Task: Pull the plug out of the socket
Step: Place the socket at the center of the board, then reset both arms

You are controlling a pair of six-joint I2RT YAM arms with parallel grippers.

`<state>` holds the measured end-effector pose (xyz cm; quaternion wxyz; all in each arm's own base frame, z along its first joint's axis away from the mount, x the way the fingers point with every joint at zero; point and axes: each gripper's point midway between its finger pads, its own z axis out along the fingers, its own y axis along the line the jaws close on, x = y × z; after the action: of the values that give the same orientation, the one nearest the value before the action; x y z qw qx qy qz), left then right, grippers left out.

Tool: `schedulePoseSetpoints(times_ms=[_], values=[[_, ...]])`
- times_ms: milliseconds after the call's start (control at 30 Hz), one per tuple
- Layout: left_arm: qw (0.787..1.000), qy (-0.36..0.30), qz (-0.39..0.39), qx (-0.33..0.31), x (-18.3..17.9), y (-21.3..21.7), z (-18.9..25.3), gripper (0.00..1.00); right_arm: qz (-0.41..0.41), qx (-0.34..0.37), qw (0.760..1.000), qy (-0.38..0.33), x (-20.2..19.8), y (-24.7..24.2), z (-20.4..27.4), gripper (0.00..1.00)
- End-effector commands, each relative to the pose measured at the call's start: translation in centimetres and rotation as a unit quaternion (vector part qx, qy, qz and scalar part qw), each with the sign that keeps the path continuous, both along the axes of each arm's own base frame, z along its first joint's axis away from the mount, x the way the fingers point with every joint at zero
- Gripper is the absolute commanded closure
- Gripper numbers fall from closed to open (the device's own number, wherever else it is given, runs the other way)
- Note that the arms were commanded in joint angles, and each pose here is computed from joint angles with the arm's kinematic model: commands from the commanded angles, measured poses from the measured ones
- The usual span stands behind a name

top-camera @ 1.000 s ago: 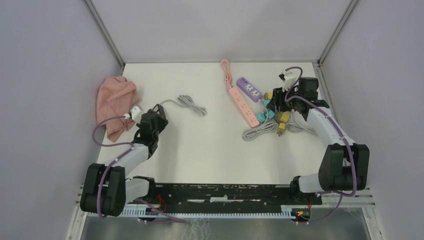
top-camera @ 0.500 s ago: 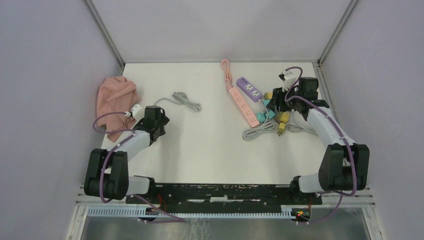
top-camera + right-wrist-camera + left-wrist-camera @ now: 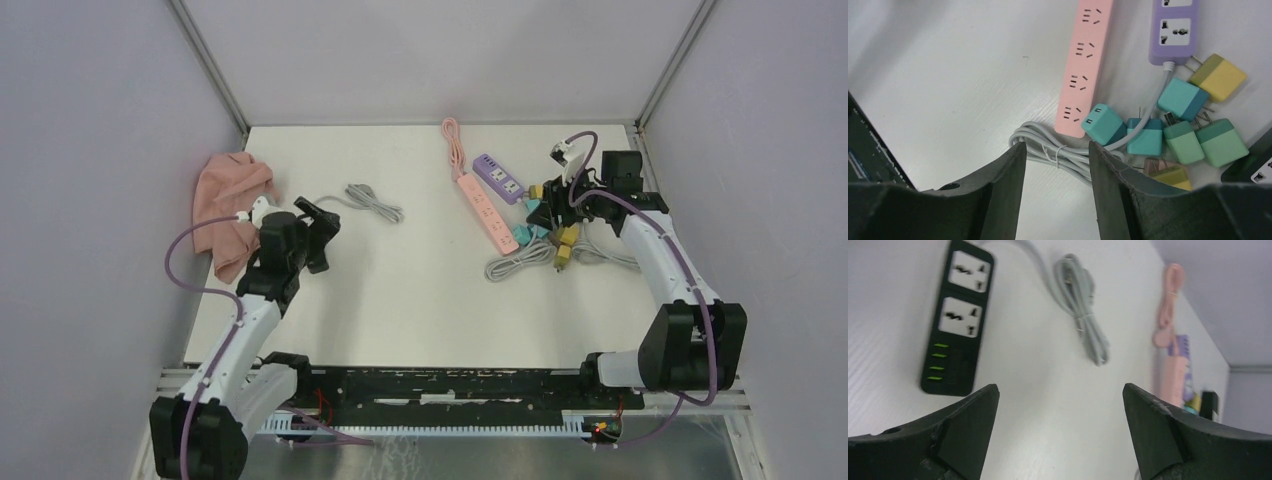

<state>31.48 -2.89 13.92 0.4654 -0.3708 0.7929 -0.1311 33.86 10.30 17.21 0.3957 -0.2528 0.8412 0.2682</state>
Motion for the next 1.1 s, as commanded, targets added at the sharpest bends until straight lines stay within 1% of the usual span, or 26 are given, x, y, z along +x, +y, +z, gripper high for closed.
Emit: schedulePoseSetpoints(times_ms=[0, 67, 133, 167, 267, 333, 400, 467, 500, 533, 600, 733, 833, 967, 1067], values=[[0.972, -0.13, -0.196, -0.026, -0.5, -5.9, 5.8, 0.0, 0.083, 0.016, 0.995, -0.044, -1.9, 1.4, 4.2, 0.45], [0.939, -0.193, -0.28, -0.041, -1.9, -8.6, 8.6, 0.0, 0.083, 0.01, 0.995, -0.056, -2.2, 1.2, 5.1, 0.45], [0.911, -0.239, -0.331, -0.055, -3.3, -10.3, 11.1, 0.01, 0.085, 0.001, 0.994, -0.075, -2.5, 1.0, 6.2, 0.44], [0.902, -0.253, -0.345, -0.06, -3.8, -10.7, 12.1, 0.01, 0.082, -0.003, 0.993, -0.084, -2.7, 0.8, 6.8, 0.42], [0.885, -0.281, -0.367, -0.064, -4.9, -11.3, 15.0, 0.01, 0.078, -0.01, 0.992, -0.095, -3.3, 0.3, 8.5, 0.41], [0.877, -0.291, -0.378, -0.063, -5.5, -11.6, 16.6, 0.01, 0.073, -0.009, 0.992, -0.1, -3.6, -0.1, 9.9, 0.35], [0.872, -0.299, -0.384, -0.061, -5.8, -11.7, 18.0, 0.01, 0.069, -0.002, 0.992, -0.106, -4.0, -0.3, 11.8, 0.29], [0.867, -0.305, -0.39, -0.057, -6.2, -11.8, 19.3, 0.01, 0.07, 0.013, 0.991, -0.111, -4.8, -0.4, 13.8, 0.21], [0.864, -0.31, -0.392, -0.055, -6.4, -11.8, 20.0, 0.01, 0.069, 0.019, 0.99, -0.123, -5.0, -0.4, 15.4, 0.1], [0.863, -0.313, -0.392, -0.054, -6.5, -11.8, 20.6, 0.01, 0.067, 0.025, 0.989, -0.127, -5.3, -0.4, 16.4, 0.02], [0.862, -0.319, -0.391, -0.05, -6.7, -11.7, 21.7, 0.01, 0.053, 0.036, 0.99, -0.127, -5.6, -0.5, 17.9, 0.01], [0.859, -0.33, -0.391, -0.032, -7.1, -11.5, 23.9, 0.01, -0.037, 0.053, 0.993, -0.094, -4.8, -1.6, 19.5, 0.01], [0.857, -0.338, -0.389, -0.014, -7.3, -11.2, 25.9, 0.0, -0.04, 0.058, 0.992, -0.102, -5.2, -1.4, 20.5, 0.01], [0.865, -0.342, -0.368, 0.016, -7.3, -10.3, 28.3, 0.01, -0.016, 0.049, 0.99, -0.133, -6.0, -1.1, 22.2, 0.01], [0.864, -0.353, -0.359, 0.027, -7.4, -9.9, 30.2, 0.01, -0.024, 0.056, 0.988, -0.145, -6.1, -1.1, 24.0, 0.01]])
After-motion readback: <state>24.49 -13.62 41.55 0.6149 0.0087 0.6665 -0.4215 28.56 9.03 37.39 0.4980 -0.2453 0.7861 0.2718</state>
